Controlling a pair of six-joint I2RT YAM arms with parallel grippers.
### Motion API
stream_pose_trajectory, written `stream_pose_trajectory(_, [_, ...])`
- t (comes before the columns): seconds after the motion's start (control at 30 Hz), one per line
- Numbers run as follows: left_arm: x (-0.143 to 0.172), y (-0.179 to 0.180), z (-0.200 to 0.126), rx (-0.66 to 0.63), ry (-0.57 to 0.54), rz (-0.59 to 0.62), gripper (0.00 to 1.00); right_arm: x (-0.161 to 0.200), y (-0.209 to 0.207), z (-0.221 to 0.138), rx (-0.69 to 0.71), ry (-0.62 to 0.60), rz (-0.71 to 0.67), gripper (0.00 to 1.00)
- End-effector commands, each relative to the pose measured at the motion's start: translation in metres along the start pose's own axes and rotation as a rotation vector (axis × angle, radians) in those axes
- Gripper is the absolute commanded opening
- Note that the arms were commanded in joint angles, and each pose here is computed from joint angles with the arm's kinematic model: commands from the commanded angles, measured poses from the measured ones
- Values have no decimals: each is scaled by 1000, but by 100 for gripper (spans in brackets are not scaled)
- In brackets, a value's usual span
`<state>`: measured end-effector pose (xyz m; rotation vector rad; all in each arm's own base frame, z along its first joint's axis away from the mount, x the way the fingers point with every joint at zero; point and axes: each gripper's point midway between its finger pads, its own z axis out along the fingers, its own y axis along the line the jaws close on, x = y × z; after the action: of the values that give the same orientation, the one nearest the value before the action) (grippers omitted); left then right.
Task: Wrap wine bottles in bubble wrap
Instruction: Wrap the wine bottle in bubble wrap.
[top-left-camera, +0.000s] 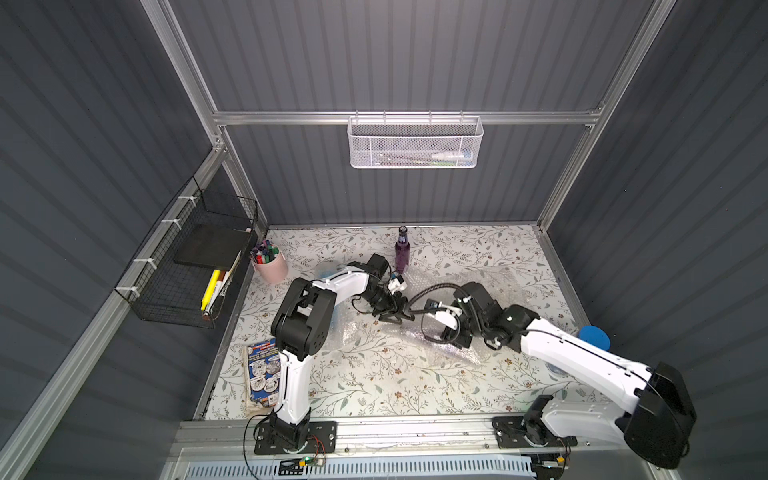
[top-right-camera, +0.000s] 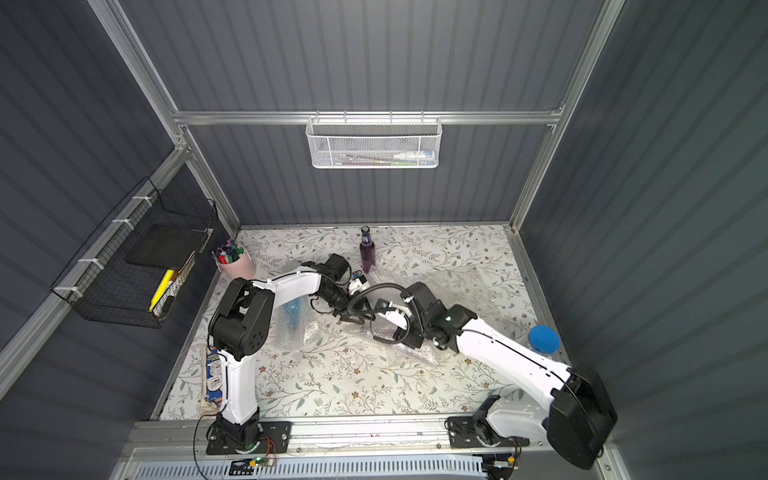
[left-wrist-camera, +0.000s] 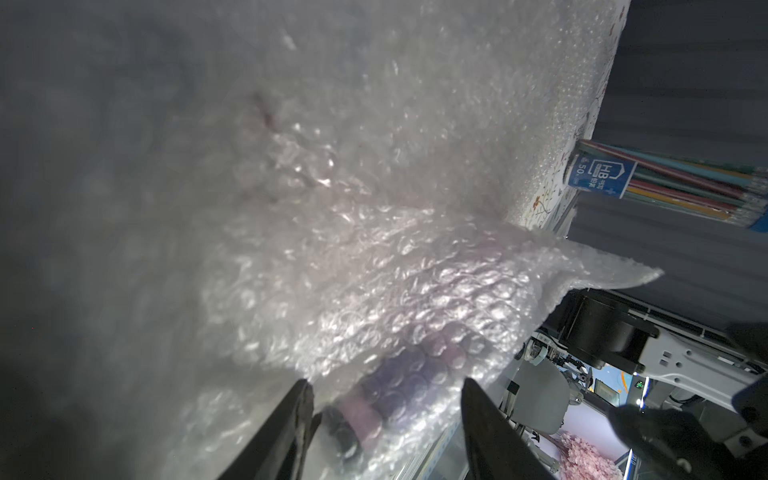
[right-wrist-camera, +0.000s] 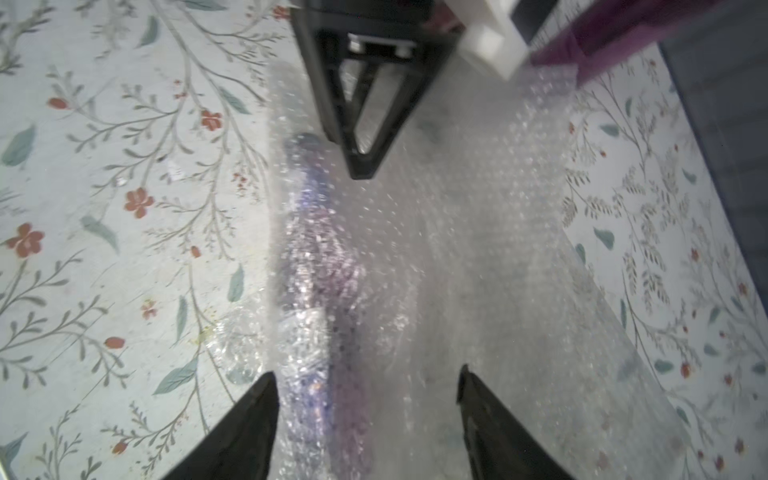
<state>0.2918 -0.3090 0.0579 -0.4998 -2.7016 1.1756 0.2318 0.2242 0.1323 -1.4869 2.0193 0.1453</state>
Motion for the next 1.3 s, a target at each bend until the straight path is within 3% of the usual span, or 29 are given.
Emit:
stream_pose_trajectory(0.0, [2, 3, -2, -27, 15, 9, 59, -2, 33, 6, -113, -80, -62, 78])
stream_pose_trajectory(0.1, [4, 9, -1, -53, 20, 0, 59, 11, 33, 19, -100, -32, -71, 83])
stream_pose_trajectory(0.23, [5, 13, -1, -68, 24, -2, 59, 26, 22, 32, -79, 131, -53, 86])
stream_pose_trajectory(0.3, [5, 12, -1, -66, 26, 0, 58, 30, 20, 40, -82, 166, -63, 93])
stream_pose_trajectory(0.6, [-1, -9, -33, -69, -55, 33, 60, 52, 20, 63, -146, 251, -43, 94])
stream_pose_trajectory(0.83, [-2, -26, -73, -104, -149, 65, 73, 50, 36, 76, -245, 237, -27, 88])
stream_pose_trajectory(0.93, [-1, -18, -100, -171, -224, 68, 81, 48, 43, 79, -292, 231, -7, 81])
stream_pose_trajectory(1.1, [5, -16, -147, -320, -372, 142, 85, 46, 55, 80, -379, 235, 26, 62])
stream_pose_trajectory(1.27, [25, -7, -168, -475, -440, 275, 86, 49, 60, 80, -443, 257, 45, 61])
